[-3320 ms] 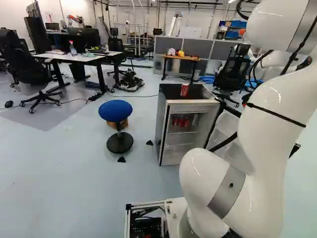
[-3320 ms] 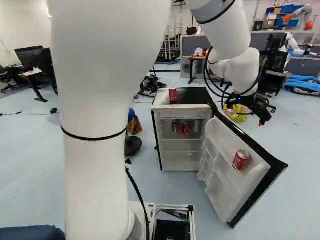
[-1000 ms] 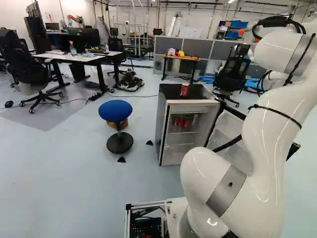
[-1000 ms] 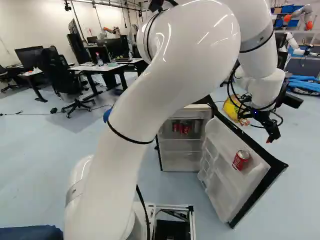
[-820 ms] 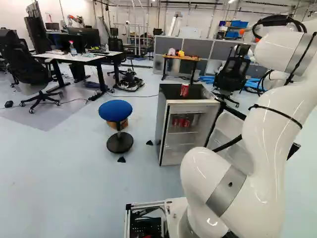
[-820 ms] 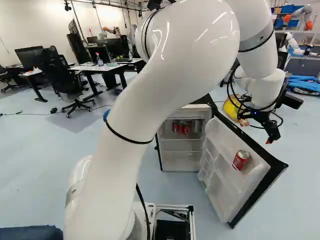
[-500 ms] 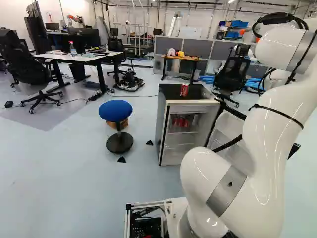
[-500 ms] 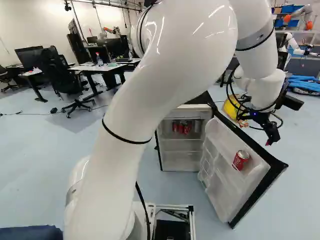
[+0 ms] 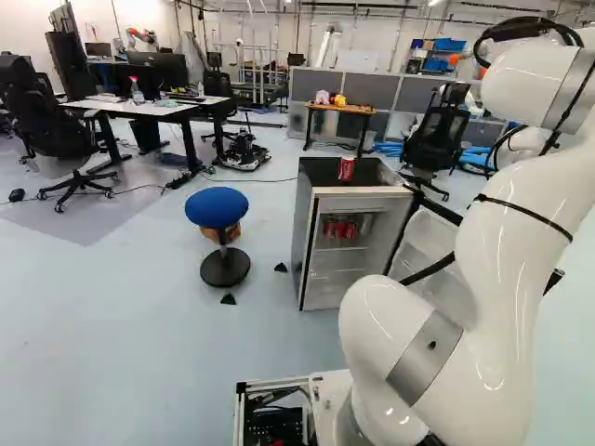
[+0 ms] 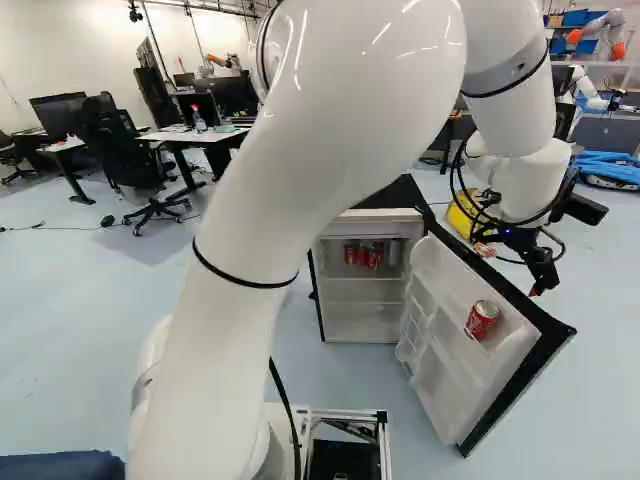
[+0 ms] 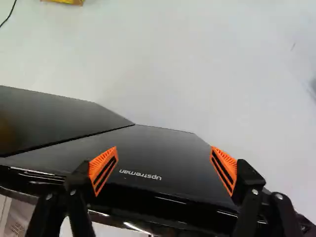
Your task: Grab a drink from the fridge
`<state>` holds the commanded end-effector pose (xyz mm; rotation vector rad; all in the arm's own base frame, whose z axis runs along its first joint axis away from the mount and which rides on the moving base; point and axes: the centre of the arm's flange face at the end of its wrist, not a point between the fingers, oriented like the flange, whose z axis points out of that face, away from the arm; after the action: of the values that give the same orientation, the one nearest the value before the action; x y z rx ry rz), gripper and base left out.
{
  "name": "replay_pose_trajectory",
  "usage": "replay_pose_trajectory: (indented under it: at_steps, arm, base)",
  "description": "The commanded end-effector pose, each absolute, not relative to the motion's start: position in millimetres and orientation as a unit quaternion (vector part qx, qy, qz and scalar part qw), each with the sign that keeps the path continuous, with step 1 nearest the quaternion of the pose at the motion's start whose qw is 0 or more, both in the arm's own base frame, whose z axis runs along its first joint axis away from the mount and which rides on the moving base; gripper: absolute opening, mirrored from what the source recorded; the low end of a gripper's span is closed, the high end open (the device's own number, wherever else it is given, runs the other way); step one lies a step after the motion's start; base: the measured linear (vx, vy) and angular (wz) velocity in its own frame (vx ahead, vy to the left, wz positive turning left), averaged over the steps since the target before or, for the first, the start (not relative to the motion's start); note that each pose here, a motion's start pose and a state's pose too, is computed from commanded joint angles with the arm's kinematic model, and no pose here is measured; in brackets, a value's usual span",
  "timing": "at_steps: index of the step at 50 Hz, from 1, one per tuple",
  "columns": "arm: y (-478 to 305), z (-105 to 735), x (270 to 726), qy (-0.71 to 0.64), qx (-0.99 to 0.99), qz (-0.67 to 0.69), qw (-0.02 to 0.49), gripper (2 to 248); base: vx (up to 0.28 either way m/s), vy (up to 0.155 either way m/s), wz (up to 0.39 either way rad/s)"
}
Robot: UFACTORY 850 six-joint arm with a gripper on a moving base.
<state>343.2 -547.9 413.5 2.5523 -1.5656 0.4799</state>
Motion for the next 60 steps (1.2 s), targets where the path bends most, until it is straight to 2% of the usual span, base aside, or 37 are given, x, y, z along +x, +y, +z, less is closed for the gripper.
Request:
replay_pose_trajectory:
  at_steps: [60]
  arm:
    - [-500.2,415.6,298.4,-0.528,0.838,0.133,0.044,247]
  base:
    - [0.0,0.0,0.0]
